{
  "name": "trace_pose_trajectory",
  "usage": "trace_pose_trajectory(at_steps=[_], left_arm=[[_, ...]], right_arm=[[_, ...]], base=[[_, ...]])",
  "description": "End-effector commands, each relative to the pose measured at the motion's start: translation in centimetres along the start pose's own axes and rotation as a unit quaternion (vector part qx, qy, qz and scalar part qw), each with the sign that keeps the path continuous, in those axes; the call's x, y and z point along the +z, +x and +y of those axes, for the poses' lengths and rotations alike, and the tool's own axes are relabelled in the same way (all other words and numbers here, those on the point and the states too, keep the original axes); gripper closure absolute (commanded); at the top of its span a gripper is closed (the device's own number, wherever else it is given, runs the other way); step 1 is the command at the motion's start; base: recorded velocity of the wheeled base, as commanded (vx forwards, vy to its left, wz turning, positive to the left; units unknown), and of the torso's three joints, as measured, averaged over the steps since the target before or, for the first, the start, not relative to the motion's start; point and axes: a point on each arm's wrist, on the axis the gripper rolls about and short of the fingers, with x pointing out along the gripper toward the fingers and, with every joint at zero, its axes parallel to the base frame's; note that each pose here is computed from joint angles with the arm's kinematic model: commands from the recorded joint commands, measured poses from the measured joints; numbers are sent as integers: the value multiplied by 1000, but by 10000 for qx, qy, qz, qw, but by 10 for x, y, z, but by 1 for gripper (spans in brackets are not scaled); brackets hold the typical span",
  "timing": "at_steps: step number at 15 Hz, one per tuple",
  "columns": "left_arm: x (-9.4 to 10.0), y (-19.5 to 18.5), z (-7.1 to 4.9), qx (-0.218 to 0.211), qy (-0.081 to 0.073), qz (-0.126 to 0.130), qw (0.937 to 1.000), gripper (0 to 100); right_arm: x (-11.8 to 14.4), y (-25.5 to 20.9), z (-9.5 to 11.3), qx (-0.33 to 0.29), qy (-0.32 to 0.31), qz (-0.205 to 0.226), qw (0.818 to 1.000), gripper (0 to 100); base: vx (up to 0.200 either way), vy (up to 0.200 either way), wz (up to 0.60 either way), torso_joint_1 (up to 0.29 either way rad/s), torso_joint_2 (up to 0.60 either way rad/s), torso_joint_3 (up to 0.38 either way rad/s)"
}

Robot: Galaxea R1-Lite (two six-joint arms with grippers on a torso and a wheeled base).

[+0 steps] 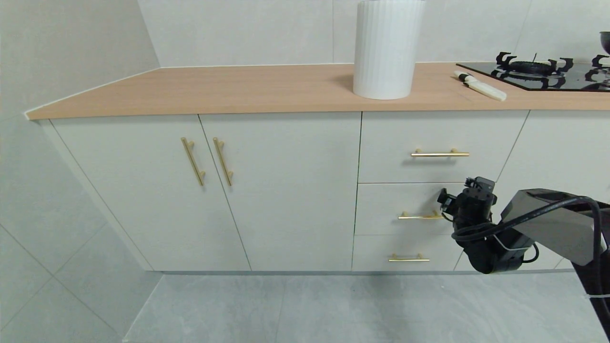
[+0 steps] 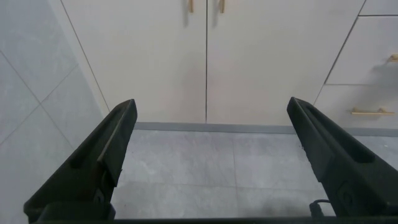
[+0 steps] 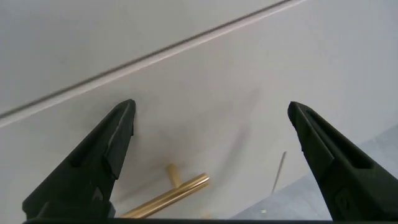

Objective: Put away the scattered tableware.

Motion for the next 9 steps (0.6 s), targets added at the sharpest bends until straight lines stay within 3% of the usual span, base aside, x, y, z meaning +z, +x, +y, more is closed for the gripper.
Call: trace_pose_trajectory(at_steps=[1,6,9], left_arm=[[0,0,0,2,-1,2,10000,0],[0,0,0,2,-1,2,10000,0],[0,0,0,2,-1,2,10000,0]], right_arm=[[5,4,-2,-51,40,-91,9999,0],[14,2,-1,-35,80,-154,9998,0],[43,-15,-5,-14,31,-182,9998,0]], base=[[0,0,0,0,0,0],[0,0,0,0,0,0],[0,0,0,0,0,0]])
